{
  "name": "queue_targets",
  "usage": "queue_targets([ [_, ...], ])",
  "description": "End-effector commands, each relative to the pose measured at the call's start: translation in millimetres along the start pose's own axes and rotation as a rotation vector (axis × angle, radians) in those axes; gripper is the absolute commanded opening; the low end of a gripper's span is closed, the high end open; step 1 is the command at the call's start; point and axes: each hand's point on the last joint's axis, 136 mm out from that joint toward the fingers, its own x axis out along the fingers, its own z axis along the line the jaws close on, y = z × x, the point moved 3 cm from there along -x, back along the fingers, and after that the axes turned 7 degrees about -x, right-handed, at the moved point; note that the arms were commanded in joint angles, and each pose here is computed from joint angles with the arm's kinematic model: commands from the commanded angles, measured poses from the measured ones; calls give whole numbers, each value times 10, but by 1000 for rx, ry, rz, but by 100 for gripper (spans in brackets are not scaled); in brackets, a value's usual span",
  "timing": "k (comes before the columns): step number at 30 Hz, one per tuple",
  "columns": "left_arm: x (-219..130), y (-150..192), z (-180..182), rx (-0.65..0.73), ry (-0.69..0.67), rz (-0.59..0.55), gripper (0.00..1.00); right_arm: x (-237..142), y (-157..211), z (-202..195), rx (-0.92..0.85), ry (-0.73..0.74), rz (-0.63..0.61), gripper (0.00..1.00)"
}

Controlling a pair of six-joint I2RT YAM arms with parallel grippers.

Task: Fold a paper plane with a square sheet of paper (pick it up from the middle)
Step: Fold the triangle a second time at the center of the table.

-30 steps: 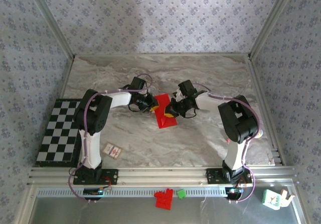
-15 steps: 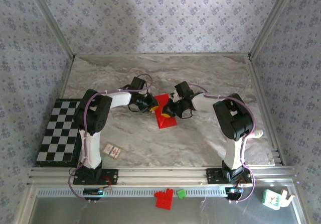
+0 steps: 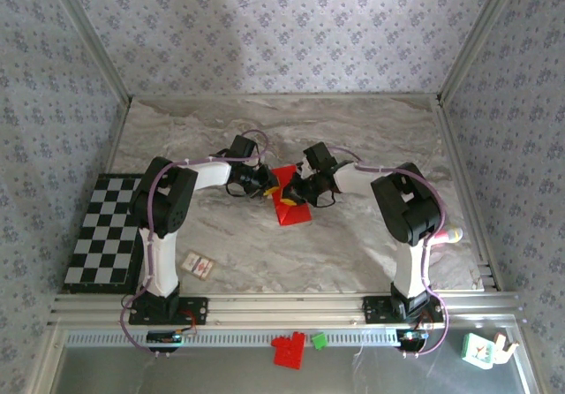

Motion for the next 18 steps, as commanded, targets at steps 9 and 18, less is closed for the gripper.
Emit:
queue_targets([
  [9, 82, 70, 210, -44, -83, 32, 16, 45, -63, -33, 32, 23, -23, 2],
  [18, 83, 69, 216, -49, -85, 31, 16, 79, -39, -92, 52, 39, -14, 2],
])
